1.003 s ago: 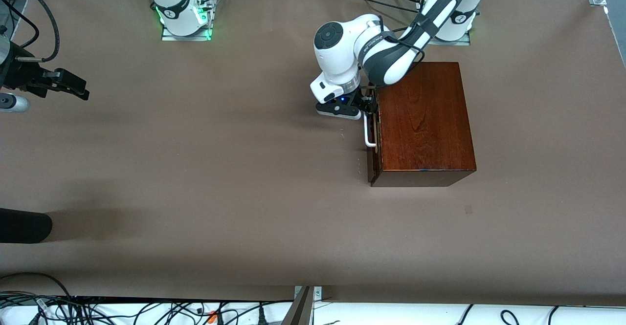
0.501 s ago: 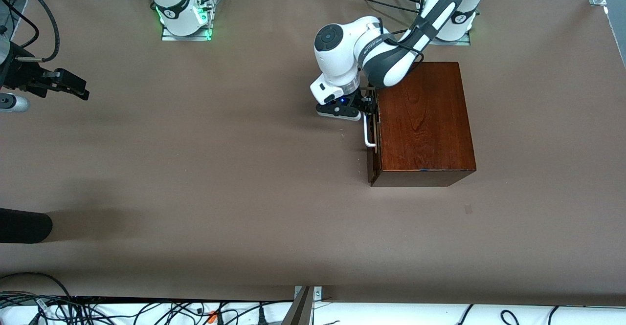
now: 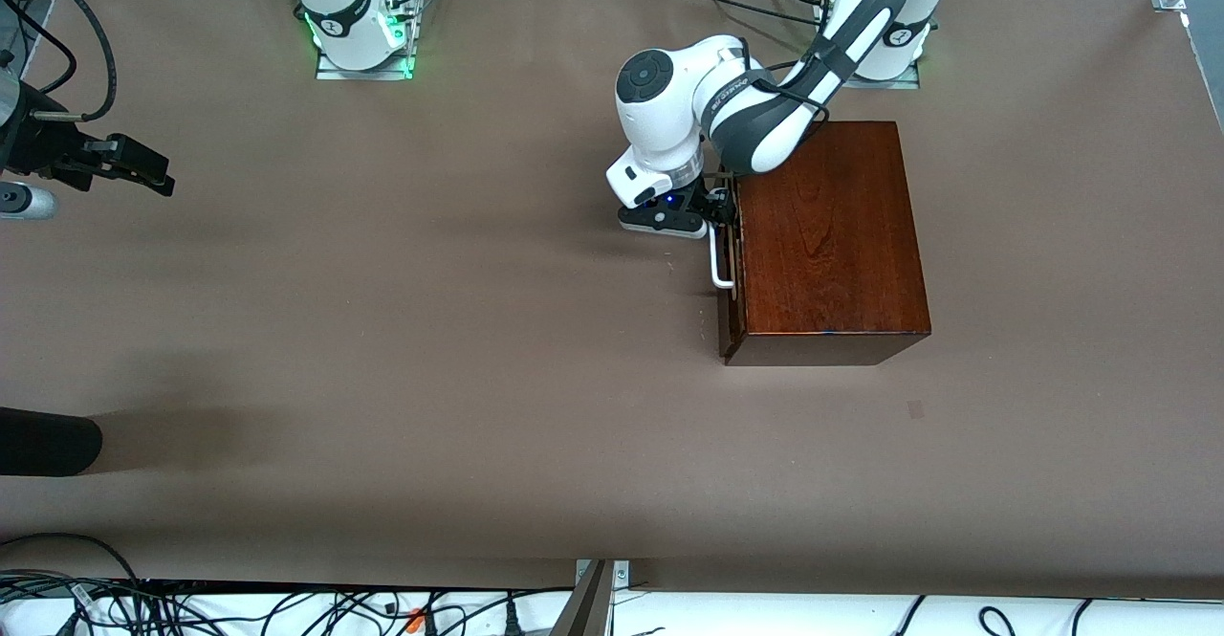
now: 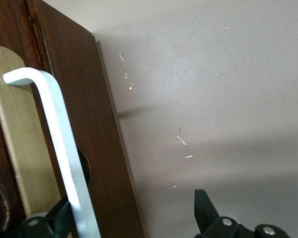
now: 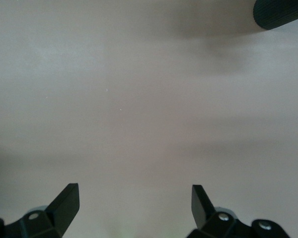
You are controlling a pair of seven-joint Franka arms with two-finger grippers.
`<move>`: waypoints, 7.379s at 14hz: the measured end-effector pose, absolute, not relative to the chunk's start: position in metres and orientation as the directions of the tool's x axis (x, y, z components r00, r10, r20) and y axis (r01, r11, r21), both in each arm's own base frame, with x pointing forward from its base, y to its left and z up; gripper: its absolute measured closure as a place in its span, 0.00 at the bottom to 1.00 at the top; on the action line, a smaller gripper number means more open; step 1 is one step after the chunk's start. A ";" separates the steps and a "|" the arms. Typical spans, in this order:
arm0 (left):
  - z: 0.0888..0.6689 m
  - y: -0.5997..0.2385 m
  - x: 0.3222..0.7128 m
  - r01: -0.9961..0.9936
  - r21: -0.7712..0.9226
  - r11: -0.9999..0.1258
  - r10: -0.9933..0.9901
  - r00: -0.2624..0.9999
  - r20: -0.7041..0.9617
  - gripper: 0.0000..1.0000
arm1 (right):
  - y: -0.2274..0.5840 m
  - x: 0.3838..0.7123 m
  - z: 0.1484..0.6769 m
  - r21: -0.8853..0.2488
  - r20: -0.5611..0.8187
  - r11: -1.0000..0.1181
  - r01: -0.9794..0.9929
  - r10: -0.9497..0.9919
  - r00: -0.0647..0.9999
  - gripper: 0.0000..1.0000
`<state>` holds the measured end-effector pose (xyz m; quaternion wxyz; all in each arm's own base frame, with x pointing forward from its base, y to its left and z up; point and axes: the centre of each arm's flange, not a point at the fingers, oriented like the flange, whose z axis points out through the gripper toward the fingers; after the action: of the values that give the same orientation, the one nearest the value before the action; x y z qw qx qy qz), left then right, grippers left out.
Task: Open drawer, take yellow block, close drawer
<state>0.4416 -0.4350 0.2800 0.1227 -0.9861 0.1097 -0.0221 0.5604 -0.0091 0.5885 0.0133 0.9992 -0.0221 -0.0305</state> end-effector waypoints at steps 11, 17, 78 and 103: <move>0.280 -0.458 0.443 -0.180 -0.214 -0.960 -0.192 0.981 0.035 0.00 | -0.009 0.560 0.588 0.028 -0.060 -0.999 -0.043 -0.045 0.997 0.00; 0.282 -0.486 0.443 -0.188 -0.173 -0.967 -0.199 0.979 0.051 0.00 | -0.009 0.560 0.589 0.028 -0.060 -0.999 -0.043 -0.045 0.997 0.00; 0.602 -0.020 0.525 0.001 0.022 -1.000 0.000 0.997 -0.074 0.00 | 0.608 0.442 0.411 -0.001 -0.253 0.011 -1.000 -0.968 -0.010 0.00; 0.602 -0.014 0.529 0.011 0.020 -1.000 0.010 0.998 -0.068 0.00 | 0.634 0.445 0.324 -0.062 -0.222 0.016 -0.998 -0.975 -0.002 0.44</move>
<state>0.5290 -0.0140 0.6023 -0.0101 -0.9994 -0.0053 0.0340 0.4446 0.6336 0.3238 -0.1013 0.6991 -0.7056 -0.0567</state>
